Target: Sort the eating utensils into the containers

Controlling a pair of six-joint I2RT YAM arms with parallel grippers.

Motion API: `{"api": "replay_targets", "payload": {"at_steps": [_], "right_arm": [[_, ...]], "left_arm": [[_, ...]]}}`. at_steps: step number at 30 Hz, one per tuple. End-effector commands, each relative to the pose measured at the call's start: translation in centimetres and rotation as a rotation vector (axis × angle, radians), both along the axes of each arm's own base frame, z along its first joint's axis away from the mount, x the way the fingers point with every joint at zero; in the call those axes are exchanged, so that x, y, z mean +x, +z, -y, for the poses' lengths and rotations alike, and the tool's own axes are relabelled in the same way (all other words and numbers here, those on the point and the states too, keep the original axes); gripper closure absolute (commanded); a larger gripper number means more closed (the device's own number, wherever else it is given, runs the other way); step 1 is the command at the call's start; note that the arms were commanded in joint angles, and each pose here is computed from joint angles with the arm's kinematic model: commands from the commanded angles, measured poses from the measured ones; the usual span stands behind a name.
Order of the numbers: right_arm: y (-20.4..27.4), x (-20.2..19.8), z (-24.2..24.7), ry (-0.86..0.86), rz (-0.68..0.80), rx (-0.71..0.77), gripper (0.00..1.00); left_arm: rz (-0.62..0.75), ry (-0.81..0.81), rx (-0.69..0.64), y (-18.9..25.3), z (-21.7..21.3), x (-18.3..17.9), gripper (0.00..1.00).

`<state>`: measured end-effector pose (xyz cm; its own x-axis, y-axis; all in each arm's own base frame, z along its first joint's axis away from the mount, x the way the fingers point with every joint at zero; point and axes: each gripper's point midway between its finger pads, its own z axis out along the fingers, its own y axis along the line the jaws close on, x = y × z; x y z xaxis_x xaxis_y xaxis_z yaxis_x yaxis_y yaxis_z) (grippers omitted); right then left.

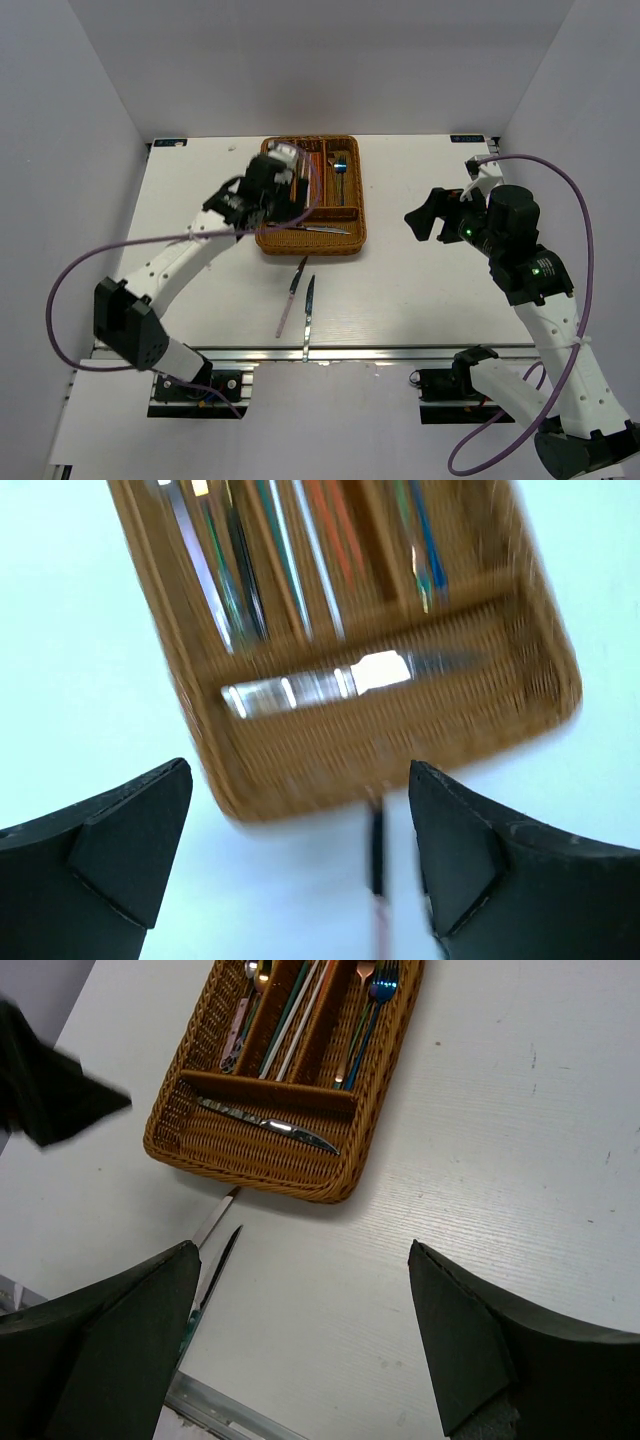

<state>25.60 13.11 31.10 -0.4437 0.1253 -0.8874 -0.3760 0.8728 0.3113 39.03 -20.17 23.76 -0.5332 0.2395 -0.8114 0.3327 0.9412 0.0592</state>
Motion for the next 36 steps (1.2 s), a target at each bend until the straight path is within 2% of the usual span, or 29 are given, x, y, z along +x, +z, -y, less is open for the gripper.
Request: {"api": "replay_targets", "payload": {"at_steps": [1,3,5,6,9,14,18,19,22,24,29,31,35,36], "right_arm": [[0.7,-0.1,-0.6,0.036,0.037,0.015,0.11],[0.6,-0.1,-0.7,0.040,0.036,0.017,0.11],[0.5,-0.1,-0.8,0.043,0.031,0.017,0.11],[0.5,-0.1,-0.9,0.047,0.030,0.018,0.11],[0.5,-0.1,-1.1,0.057,0.024,0.020,0.11],[0.4,-0.3,-1.2,0.069,0.020,0.023,0.11],[0.4,-0.3,-1.3,0.072,0.023,0.024,0.11],[0.3,-0.3,-1.3,0.071,0.020,0.025,0.11],[0.3,-0.3,-1.4,0.075,0.021,0.025,0.11],[0.3,-0.3,-1.4,0.078,0.021,0.026,0.11],[0.3,-0.4,-1.5,0.085,0.023,0.030,0.11],[0.4,-0.4,-1.6,0.086,0.029,0.033,0.11],[0.3,-0.2,-1.5,0.080,0.027,0.030,0.11],[0.4,-0.2,-1.5,0.079,0.027,0.029,0.11]], "left_arm": [[-0.245,0.213,-0.111,-7.3,-0.3,-7.3,0.02],[-0.265,0.196,-0.126,-10.2,0.6,-11.1,0.02],[-0.277,0.217,-0.187,-11.5,1.8,-13.1,0.02],[-0.304,0.213,-0.165,-13.1,1.9,-14.9,0.02],[-0.331,0.236,-0.148,-15.4,1.9,-17.1,0.02],[-0.352,0.250,-0.142,-17.3,0.9,-18.2,0.02],[-0.366,0.248,-0.110,-18.3,0.5,-18.6,0.11],[-0.380,0.243,-0.089,-19.0,0.3,-18.8,0.18],[-0.390,0.251,-0.060,-19.9,-0.1,-19.0,0.22],[-0.395,0.264,-0.034,-20.8,-0.8,-19.3,0.33],[-0.422,0.295,0.009,-22.7,-2.0,-20.2,0.34],[-0.448,0.295,0.038,-23.8,-2.5,-20.6,0.41],[-0.473,0.292,0.070,-24.8,-2.7,-21.2,0.63],[-0.474,0.290,0.068,-24.7,-2.6,-21.2,0.74]]}}
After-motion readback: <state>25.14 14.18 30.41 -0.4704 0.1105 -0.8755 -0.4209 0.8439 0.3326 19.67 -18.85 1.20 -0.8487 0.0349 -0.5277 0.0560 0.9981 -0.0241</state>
